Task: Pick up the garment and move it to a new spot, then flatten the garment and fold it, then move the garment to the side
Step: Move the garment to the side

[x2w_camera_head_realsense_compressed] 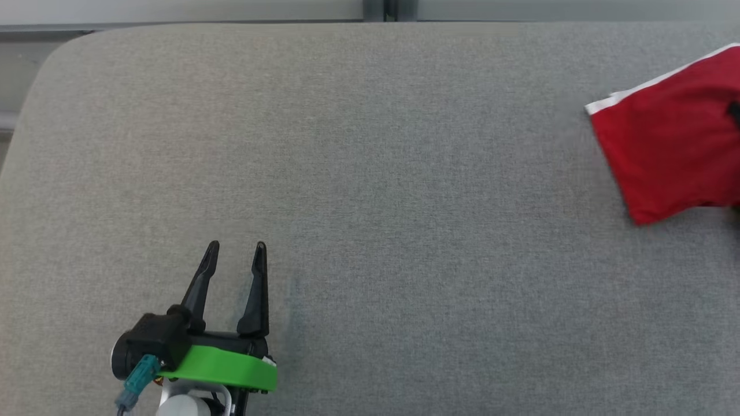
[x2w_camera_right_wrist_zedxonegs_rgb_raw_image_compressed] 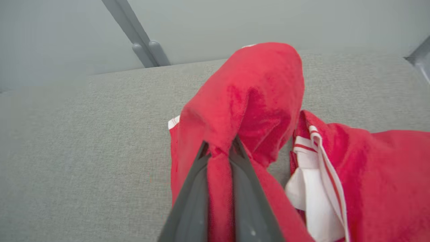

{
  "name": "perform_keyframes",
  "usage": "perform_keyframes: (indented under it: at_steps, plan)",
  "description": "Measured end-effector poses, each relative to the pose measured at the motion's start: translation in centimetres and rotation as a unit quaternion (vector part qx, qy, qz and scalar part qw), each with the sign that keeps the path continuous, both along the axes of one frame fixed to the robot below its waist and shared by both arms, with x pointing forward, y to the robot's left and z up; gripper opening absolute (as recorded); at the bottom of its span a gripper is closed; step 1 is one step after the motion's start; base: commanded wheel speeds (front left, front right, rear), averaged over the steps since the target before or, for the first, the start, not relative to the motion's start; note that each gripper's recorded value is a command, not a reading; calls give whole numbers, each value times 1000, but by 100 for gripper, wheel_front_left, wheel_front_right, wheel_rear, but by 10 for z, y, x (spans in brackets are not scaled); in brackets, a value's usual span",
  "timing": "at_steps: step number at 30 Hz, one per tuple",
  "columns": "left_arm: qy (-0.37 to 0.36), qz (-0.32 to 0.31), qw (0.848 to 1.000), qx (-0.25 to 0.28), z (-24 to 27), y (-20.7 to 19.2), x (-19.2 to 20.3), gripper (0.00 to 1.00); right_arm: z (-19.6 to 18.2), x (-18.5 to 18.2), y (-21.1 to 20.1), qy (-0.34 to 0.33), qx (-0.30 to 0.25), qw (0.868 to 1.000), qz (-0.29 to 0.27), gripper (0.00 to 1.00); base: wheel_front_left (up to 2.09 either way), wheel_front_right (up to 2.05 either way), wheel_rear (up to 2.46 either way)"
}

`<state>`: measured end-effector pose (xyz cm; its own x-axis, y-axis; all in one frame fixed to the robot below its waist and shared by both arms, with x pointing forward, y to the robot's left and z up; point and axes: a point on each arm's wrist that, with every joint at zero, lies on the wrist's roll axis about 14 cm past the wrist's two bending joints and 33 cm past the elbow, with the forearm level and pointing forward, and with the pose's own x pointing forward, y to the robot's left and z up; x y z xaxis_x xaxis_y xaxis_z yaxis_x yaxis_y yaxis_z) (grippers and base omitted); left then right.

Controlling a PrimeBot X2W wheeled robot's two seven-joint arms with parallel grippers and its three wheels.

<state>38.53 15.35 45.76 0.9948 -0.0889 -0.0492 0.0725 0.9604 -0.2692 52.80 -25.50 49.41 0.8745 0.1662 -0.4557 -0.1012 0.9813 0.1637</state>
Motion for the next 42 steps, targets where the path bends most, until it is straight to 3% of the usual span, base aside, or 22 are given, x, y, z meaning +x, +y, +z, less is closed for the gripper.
perform_keyframes:
  at_steps: [5,11,12,13,19,22,27,31,36,38,42]
  plan:
    - [25,-22,999,-4,-21,-12,13,100,-11,-3,-65,62,-62,995,-57,0,0,0,0]
    - [56,-22,998,-6,-42,-12,13,100,-32,-12,-122,130,-136,975,-117,0,0,0,0]
    - [56,-18,998,-7,-42,-10,13,100,-28,-11,-129,127,-155,972,-123,47,0,0,0]
    - [57,-13,998,-8,-42,-7,12,100,-22,-10,-138,119,-173,969,-133,100,0,0,0]
    - [60,3,998,-10,-40,2,1,100,-7,-15,-152,106,-257,951,-135,100,0,0,0]
    - [56,12,998,-17,-35,5,-5,100,28,-3,-140,24,-279,952,-119,100,0,0,0]
    - [40,48,998,-32,-22,23,-14,100,64,3,-81,-122,-235,961,-76,100,0,0,0]
    - [26,65,997,-31,-12,33,-24,100,71,-18,-43,-200,-197,958,-55,100,0,0,0]
    - [3,91,996,-6,5,49,-34,100,57,-62,1,-265,-155,951,-32,100,0,0,0]
    - [-4,92,996,4,9,51,-38,100,38,-85,17,-266,-118,956,-37,100,0,0,0]
    - [-6,73,997,7,9,42,-46,100,7,-130,25,-259,-112,958,-46,100,0,0,0]
